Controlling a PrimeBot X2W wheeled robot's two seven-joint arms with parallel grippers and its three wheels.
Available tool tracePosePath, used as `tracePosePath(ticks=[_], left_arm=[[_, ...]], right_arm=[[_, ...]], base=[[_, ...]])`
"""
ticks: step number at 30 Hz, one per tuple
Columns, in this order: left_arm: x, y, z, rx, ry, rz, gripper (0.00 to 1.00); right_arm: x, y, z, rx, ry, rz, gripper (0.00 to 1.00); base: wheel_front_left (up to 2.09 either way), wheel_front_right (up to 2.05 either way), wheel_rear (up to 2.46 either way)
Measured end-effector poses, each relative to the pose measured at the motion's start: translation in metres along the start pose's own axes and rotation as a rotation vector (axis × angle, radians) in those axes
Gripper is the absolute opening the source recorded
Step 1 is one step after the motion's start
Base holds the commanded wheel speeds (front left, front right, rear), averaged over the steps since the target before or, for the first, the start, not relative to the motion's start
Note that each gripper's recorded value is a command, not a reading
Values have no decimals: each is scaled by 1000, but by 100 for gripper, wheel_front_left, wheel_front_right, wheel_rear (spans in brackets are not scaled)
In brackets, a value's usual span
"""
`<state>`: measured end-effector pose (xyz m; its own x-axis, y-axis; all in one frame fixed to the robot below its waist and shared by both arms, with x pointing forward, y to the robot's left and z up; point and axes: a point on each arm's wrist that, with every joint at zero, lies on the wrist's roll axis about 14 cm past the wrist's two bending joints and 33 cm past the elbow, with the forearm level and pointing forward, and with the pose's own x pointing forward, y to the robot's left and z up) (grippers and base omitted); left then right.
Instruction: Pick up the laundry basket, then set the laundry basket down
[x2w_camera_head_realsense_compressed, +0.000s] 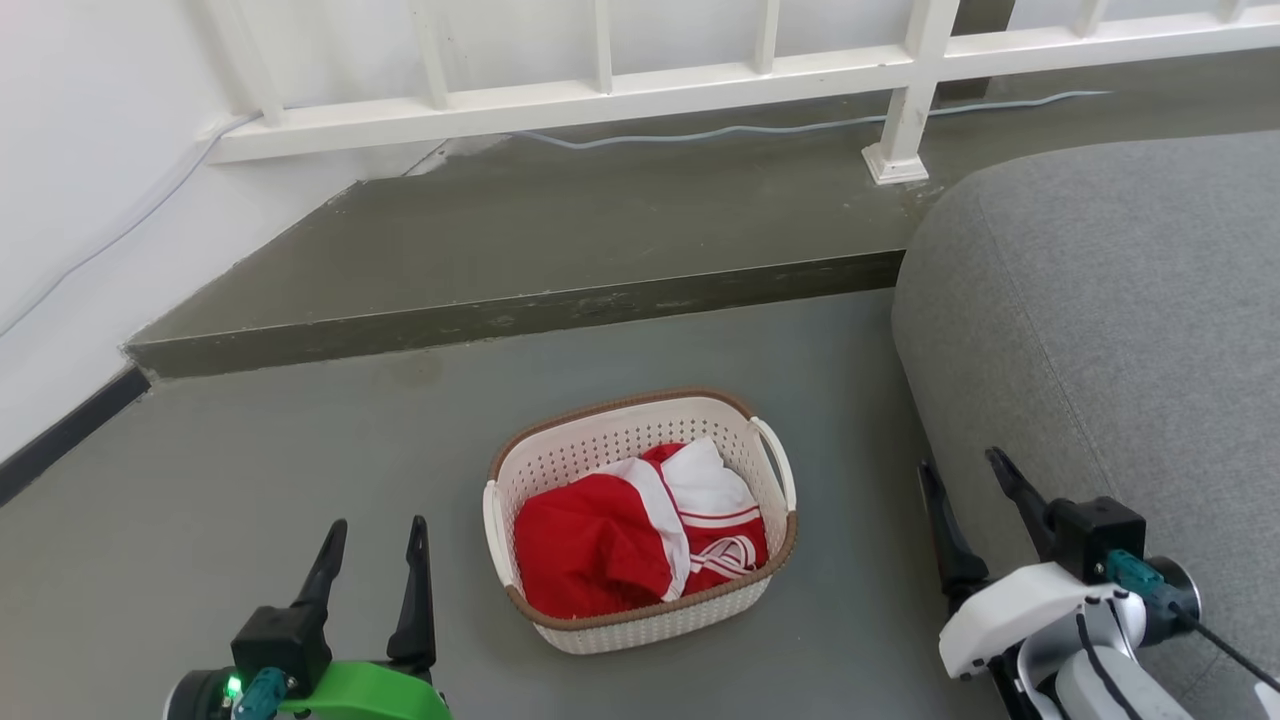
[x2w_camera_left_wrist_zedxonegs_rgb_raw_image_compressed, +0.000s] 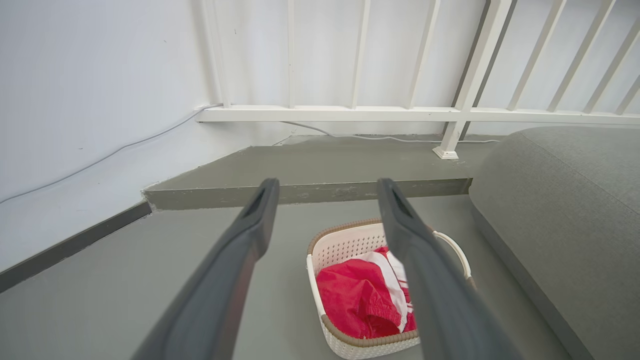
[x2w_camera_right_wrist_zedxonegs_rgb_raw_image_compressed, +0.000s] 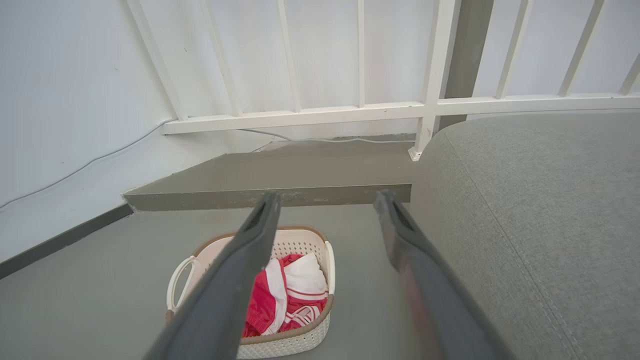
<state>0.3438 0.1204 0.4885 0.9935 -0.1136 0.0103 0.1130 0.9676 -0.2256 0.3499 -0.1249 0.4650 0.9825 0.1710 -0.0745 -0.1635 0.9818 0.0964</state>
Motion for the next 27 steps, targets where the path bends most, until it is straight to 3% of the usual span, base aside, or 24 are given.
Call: tracePosePath(ticks=[5,13,27], left_arm=[[-5,1,-14,-4,43,8,0],[-6,3,-16,-69,56,20,0],[-5,15,-19,-272,86,75,0]], right_arm=[[-10,3,-20,22,60,-6,0],[-10,-1,-20,95,64,-27,0],[-7,-13,-20,317,86,-93,0]], base=[[0,0,0],[0,0,0],[0,0,0]])
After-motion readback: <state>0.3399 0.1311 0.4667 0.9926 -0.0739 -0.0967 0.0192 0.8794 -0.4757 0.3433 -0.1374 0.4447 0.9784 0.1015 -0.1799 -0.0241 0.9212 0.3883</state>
